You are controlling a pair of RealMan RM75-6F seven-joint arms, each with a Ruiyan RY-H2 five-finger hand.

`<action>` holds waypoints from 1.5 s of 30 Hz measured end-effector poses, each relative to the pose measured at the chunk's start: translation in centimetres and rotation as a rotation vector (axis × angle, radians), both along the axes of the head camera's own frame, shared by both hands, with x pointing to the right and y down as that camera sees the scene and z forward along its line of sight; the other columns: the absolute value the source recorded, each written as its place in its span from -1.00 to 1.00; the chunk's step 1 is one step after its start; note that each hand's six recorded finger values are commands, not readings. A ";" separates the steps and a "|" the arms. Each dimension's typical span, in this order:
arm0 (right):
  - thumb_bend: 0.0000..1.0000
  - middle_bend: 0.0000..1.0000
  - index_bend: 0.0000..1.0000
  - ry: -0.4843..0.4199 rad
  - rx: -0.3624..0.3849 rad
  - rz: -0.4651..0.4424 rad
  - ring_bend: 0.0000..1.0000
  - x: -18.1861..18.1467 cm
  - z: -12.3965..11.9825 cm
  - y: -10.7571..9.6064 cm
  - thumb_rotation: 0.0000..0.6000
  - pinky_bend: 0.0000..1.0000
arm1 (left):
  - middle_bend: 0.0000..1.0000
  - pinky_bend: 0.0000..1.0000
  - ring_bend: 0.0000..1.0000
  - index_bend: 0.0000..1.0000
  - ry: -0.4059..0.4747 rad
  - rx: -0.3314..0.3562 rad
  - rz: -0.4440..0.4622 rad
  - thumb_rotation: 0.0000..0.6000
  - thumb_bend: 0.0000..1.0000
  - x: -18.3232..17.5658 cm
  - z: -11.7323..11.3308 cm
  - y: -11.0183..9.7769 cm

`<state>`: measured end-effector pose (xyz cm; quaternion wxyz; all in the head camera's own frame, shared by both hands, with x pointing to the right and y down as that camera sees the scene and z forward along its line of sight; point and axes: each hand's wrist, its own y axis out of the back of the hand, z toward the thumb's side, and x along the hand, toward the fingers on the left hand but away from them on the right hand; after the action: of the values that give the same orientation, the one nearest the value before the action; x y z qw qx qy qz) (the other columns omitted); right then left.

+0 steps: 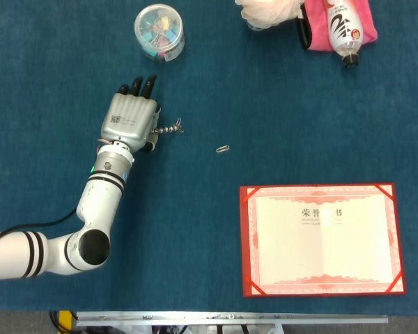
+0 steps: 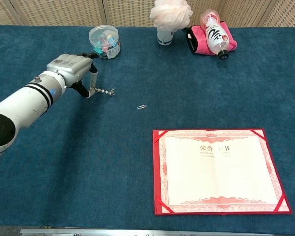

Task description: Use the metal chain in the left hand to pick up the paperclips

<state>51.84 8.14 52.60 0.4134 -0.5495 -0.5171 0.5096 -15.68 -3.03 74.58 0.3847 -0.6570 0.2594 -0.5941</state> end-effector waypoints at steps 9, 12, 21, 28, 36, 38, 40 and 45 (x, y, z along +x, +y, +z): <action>-1.00 -0.88 -0.90 -0.003 -0.002 0.002 -1.00 0.1 0.0 0.0 1.00 -0.50 | -0.98 -0.69 -1.00 0.10 0.004 0.029 0.006 1.00 -0.28 -0.3 -1.0 0.2; -1.00 -0.88 -0.90 -0.003 -0.001 0.003 -1.00 0.1 0.0 0.0 1.00 -0.50 | -0.98 -0.69 -1.00 0.10 0.003 0.047 0.005 1.00 -0.28 -1.1 -1.9 0.5; -1.00 -0.88 -0.90 0.002 0.002 0.001 -1.00 -0.1 0.0 0.1 1.00 -0.50 | -0.98 -0.68 -1.00 0.10 -0.044 0.113 -0.070 1.00 -0.28 -7.7 -5.2 1.9; -1.00 -0.88 -0.90 0.014 -0.007 -0.003 -1.00 -0.3 0.4 0.1 1.00 -0.50 | -0.98 -0.67 -1.00 0.10 -0.074 0.131 -0.129 1.00 -0.28 -12.1 -6.1 4.1; -1.00 -0.88 -0.90 0.026 -0.018 -0.004 -1.00 -0.4 0.8 -0.1 1.00 -0.50 | -0.98 -0.67 -1.00 0.10 -0.074 0.087 -0.139 1.00 -0.28 -13.7 -4.6 6.6; -1.00 -0.88 -0.90 0.026 -0.018 -0.004 -1.00 -0.4 0.8 -0.1 1.00 -0.50 | -0.98 -0.67 -1.00 0.10 -0.064 0.072 -0.141 1.00 -0.28 -13.7 -4.1 7.0; -1.00 -0.88 -0.90 0.026 -0.018 -0.005 -1.00 -0.4 0.8 -0.1 1.00 -0.50 | -0.98 -0.67 -1.00 0.09 -0.050 0.059 -0.142 1.00 -0.28 -13.6 -3.6 7.4; -1.00 -0.88 -0.90 0.024 -0.016 -0.003 -1.00 -0.4 0.8 -0.1 1.00 -0.50 | -0.98 -0.67 -1.00 0.02 -0.020 0.036 -0.144 1.00 -0.28 -13.4 -2.6 8.1</action>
<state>51.47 8.04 53.38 0.4159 -0.5475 -0.5070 0.5198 -29.12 5.11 71.97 0.3554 -0.6238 0.3128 -0.6218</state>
